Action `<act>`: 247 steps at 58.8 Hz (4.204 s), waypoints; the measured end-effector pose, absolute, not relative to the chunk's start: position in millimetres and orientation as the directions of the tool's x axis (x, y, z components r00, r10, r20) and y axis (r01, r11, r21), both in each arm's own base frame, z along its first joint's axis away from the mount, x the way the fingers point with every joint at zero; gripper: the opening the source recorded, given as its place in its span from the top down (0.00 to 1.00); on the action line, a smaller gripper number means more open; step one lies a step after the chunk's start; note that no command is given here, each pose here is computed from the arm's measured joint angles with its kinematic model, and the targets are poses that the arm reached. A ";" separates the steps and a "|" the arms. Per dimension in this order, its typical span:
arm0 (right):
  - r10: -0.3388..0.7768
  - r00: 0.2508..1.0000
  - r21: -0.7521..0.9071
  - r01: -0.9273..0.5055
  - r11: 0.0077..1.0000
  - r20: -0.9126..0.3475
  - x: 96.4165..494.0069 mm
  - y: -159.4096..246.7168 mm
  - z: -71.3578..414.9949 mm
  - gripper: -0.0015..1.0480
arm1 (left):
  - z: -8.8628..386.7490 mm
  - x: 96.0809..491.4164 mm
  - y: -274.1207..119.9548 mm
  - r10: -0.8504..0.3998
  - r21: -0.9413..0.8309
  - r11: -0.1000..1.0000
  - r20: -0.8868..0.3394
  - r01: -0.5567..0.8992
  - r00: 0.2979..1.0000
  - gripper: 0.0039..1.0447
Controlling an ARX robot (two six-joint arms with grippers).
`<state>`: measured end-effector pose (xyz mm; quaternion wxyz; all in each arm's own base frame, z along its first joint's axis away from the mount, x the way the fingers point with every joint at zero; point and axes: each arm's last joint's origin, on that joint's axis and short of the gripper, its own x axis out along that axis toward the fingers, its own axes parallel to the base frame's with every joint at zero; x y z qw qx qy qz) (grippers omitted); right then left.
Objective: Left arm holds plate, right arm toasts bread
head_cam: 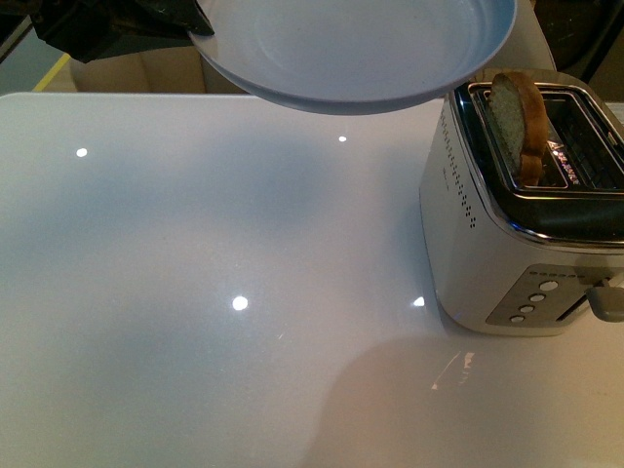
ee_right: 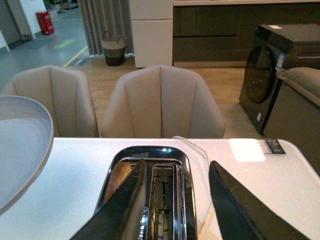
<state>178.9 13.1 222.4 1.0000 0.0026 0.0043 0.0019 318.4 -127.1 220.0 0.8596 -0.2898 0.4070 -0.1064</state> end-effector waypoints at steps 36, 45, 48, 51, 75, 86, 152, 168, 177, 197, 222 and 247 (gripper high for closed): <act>0.002 1.000 0.004 -0.001 1.000 -0.010 138.1 0.4 183.4 0.98 | 220.0 318.4 -127.1 -0.419 -0.585 0.809 -0.638 -0.053 0.646 0.97; 0.002 1.000 0.004 -0.001 1.000 -0.007 131.6 0.4 179.2 0.98 | 220.0 318.4 -127.1 -0.419 -0.585 0.809 -0.638 -0.053 0.646 0.97; 0.002 1.000 0.004 -0.001 1.000 -0.009 129.9 0.4 177.8 0.98 | 220.0 318.3 -127.1 -0.419 -0.585 0.809 -0.638 -0.053 0.646 0.97; 0.002 1.000 0.004 -0.001 1.000 -0.010 128.0 0.4 176.3 0.98 | 220.0 318.4 -127.1 -0.419 -0.585 0.809 -0.638 -0.053 0.646 0.97; 0.001 1.000 0.004 -0.001 1.000 0.020 117.4 0.3 172.8 0.98 | 220.0 318.4 -127.1 -0.419 -0.585 0.809 -0.638 -0.053 0.646 0.97; 0.001 1.000 0.004 -0.001 1.000 0.018 113.6 0.3 172.5 0.98 | 220.0 318.4 -127.1 -0.419 -0.585 0.809 -0.638 -0.053 0.646 0.97; 0.001 1.000 0.003 -0.001 1.000 0.014 97.0 0.3 169.4 0.19 | 220.5 318.2 -127.1 -0.419 -0.585 0.809 -0.637 -0.052 0.647 0.97; 0.001 1.000 0.003 -0.001 1.000 0.014 97.0 0.3 169.4 0.09 | 220.6 318.2 -127.2 -0.420 -0.586 0.809 -0.637 -0.051 0.647 0.97; 0.002 1.000 0.003 -0.002 1.000 0.014 96.9 0.3 169.4 0.09 | 220.5 318.2 -127.1 -0.419 -0.585 0.809 -0.637 -0.052 0.647 0.97; 0.002 1.000 0.003 -0.002 1.000 0.015 96.9 0.3 169.5 0.09 | 228.0 322.0 -123.1 -0.630 -0.709 0.692 -0.501 0.135 0.594 0.97; 0.001 1.000 0.003 -0.001 1.000 0.015 96.9 0.3 169.5 0.09 | 215.5 345.0 -27.7 -0.479 -0.627 0.778 -0.544 0.046 0.689 0.97; 0.001 1.000 0.003 -0.001 1.000 0.015 96.9 0.3 169.5 0.09 | 62.5 377.6 96.3 -0.241 -0.415 0.889 -0.784 -0.193 0.572 0.97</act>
